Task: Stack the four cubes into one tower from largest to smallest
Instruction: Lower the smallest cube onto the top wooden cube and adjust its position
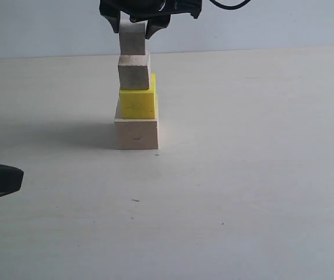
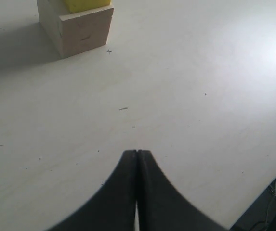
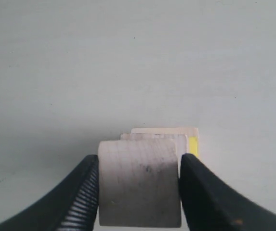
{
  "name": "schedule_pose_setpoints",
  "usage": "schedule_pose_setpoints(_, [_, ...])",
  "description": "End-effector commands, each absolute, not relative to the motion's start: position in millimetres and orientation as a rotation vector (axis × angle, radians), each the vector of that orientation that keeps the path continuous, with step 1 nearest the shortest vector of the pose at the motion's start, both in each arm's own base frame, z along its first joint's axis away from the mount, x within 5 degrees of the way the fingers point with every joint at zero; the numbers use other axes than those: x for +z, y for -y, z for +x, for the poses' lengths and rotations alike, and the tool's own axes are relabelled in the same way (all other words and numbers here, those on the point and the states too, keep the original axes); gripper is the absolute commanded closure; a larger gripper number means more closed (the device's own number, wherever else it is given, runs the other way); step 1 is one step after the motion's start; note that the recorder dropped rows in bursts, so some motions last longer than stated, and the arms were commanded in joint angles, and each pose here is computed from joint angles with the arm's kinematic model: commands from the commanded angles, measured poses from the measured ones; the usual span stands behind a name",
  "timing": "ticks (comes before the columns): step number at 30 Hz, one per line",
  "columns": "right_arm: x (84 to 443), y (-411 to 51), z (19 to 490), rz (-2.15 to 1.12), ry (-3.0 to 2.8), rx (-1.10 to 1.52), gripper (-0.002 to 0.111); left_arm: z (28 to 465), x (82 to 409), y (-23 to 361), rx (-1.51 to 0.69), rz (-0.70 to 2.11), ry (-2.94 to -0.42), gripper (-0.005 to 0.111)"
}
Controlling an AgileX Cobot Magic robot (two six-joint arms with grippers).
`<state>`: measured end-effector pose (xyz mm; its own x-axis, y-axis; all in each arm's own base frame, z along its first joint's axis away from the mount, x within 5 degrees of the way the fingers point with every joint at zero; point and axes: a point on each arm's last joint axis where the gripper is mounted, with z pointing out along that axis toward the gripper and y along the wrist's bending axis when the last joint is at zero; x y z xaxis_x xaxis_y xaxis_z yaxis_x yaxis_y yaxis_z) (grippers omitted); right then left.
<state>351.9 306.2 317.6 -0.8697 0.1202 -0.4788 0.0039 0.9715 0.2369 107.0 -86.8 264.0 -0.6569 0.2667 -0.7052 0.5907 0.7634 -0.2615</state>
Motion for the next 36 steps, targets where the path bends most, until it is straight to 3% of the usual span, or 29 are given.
schedule_pose_setpoints(1, [316.2, -307.7, 353.0, 0.084, -2.603, 0.302, 0.079, 105.9, 266.5, 87.6, -0.650, 0.630, -2.276, 0.107])
schedule_pose_setpoints(23, [315.4, -307.0, 351.9, 0.088, -2.618, 0.292, 0.078, 105.9, 266.5, 87.6, -0.650, 0.630, -2.276, 0.107])
schedule_pose_setpoints(31, [315.3, -308.1, 351.4, 0.085, -2.622, 0.308, 0.057, 105.9, 266.5, 87.6, -0.650, 0.630, -2.276, 0.107])
schedule_pose_setpoints(36, [315.3, -308.1, 351.4, 0.085, -2.622, 0.308, 0.049, 105.9, 266.5, 87.6, -0.650, 0.630, -2.276, 0.107])
